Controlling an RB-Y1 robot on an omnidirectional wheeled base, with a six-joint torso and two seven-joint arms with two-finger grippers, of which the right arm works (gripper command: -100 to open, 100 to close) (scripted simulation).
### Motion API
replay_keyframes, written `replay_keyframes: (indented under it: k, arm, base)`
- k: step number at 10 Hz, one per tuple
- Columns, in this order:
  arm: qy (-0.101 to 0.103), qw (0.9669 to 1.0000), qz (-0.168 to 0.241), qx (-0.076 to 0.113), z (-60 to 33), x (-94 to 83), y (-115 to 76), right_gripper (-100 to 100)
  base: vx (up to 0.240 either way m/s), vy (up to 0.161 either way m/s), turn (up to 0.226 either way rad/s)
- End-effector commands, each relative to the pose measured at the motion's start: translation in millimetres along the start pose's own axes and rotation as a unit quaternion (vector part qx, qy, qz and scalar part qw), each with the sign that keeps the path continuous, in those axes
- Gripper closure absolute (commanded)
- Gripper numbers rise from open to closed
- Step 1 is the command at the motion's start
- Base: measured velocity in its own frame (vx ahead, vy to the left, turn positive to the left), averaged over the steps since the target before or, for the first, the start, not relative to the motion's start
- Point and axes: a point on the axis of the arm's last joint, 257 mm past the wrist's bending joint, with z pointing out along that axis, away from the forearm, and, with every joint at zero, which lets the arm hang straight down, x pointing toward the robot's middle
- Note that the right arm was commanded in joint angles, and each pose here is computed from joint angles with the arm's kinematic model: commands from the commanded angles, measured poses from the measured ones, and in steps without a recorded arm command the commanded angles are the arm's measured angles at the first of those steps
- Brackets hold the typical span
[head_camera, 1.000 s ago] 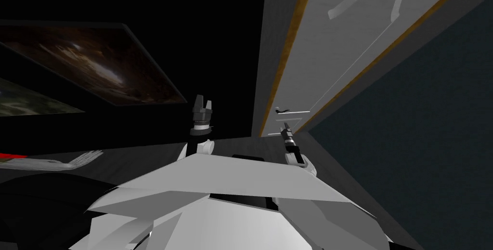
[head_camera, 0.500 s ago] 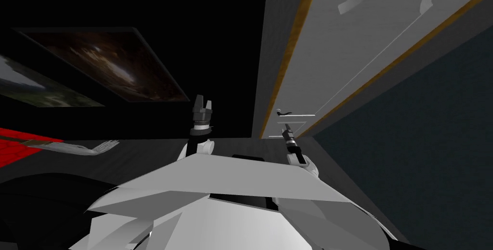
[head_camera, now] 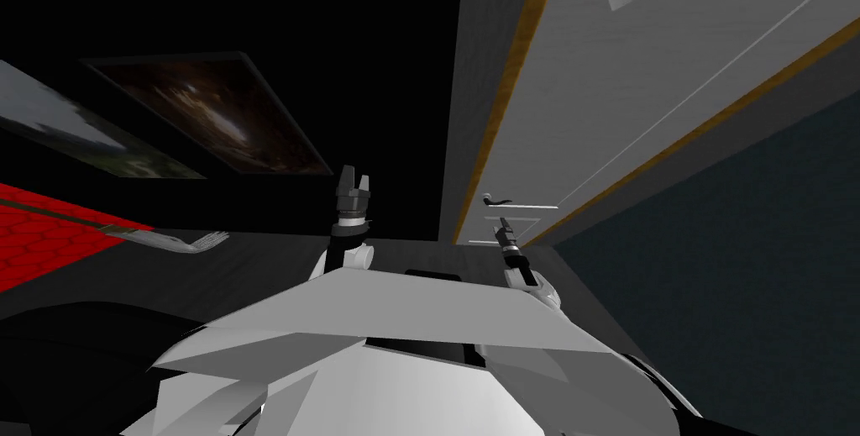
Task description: Pull the door open
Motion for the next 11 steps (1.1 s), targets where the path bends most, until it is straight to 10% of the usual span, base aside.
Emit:
replay_keyframes:
  k: [1,11]
  arm:
    - [-0.002,1.0,-0.002,0.005,0.0,-5.8,-4.6,-100]
    - [-0.036,0.9991,-0.01,0.021,-7.1,-43.4,-18.4,-100]
  base:
    - [0.022,-0.071,0.097]
    - [0.097,-0.057,0.113]
